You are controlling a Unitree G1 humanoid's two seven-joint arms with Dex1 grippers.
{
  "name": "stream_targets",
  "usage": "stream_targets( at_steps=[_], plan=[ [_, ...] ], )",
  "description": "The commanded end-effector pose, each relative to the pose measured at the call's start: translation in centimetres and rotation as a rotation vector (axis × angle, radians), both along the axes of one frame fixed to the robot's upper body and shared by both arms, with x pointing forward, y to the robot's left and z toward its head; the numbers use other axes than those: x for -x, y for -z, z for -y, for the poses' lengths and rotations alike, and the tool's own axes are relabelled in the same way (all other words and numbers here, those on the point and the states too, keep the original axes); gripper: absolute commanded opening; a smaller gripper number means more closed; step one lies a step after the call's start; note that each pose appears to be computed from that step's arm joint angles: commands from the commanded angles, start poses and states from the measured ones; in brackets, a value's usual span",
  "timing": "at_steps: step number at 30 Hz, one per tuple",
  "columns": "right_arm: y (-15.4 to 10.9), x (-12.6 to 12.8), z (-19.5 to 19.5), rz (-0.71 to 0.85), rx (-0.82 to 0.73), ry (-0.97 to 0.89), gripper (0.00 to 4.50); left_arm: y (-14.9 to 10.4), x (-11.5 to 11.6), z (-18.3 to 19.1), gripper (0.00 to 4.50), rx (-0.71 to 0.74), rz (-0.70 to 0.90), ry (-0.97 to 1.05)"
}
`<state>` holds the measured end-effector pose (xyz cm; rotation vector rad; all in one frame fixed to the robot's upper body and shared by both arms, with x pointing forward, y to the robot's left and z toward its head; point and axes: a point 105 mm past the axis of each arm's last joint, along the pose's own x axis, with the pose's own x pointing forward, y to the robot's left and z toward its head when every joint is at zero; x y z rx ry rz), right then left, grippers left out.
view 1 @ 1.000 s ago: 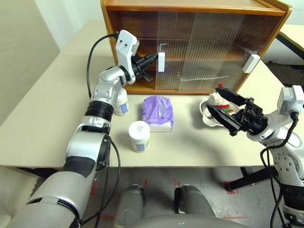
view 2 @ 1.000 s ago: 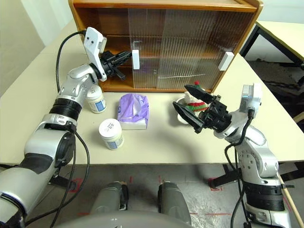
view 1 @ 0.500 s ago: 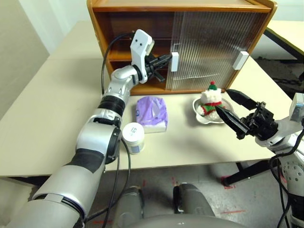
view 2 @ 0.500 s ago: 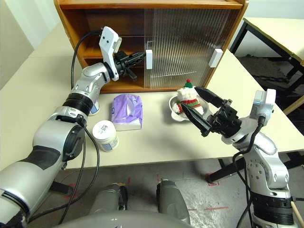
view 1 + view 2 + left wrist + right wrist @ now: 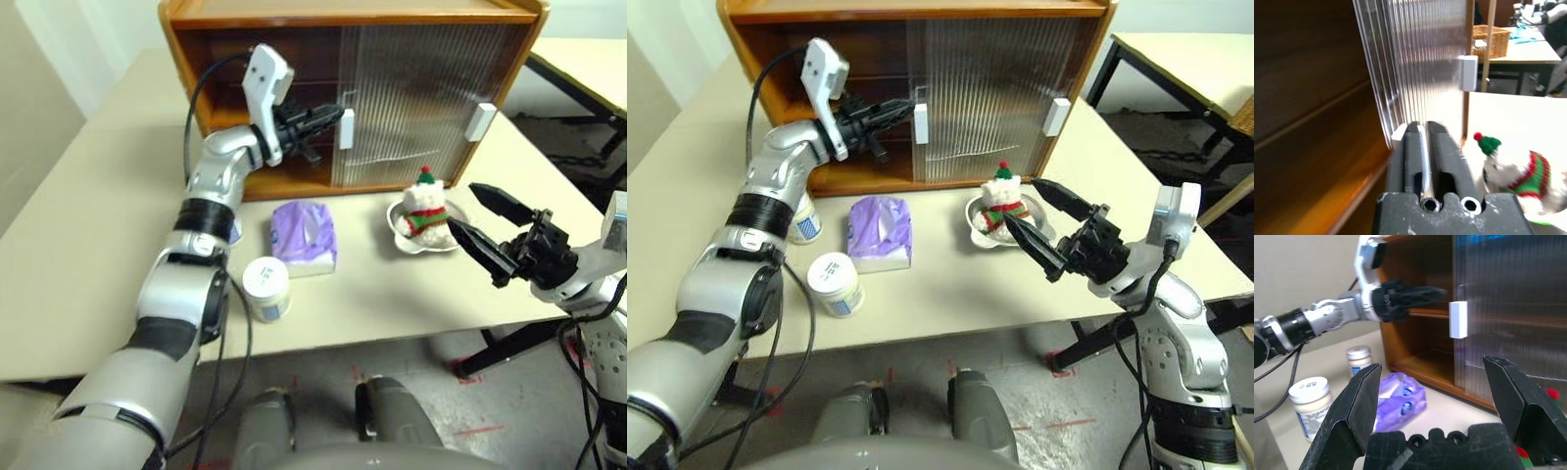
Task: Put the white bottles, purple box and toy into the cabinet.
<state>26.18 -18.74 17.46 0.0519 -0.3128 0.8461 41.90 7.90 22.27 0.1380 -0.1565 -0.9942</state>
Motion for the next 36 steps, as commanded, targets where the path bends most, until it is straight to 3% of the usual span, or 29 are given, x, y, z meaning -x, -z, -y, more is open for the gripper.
stream_targets(
  at_steps=[1,8,14,20,25,29,36],
  plan=[
    [-0.2,-0.5,0.8,0.016,0.014,0.006,4.50,-0.8,1.4,-2.2,1.77,0.008,-0.019,0.012],
    [-0.1,-1.5,1.8,0.005,0.028,-0.008,4.50,-2.2,5.3,-7.5,4.43,-0.029,-0.063,-0.002],
    [0.1,-2.2,2.7,-0.009,0.042,-0.016,4.50,-1.6,9.1,-12.9,4.47,-0.022,-0.125,-0.076],
    [0.4,-2.2,3.1,-0.027,0.046,-0.037,4.50,1.0,10.4,-17.0,4.47,0.004,-0.140,-0.247],
    [0.9,-1.8,2.4,-0.044,0.034,-0.075,4.50,5.4,11.9,-16.9,4.47,-0.101,-0.215,-0.219],
    [1.1,-1.6,1.8,-0.047,0.026,-0.083,4.50,6.9,12.4,-17.0,4.47,-0.118,-0.236,-0.216],
    [1.2,-1.5,1.5,-0.055,0.027,-0.085,4.50,10.5,11.2,-17.1,4.47,-0.204,-0.248,-0.280]
  ],
)
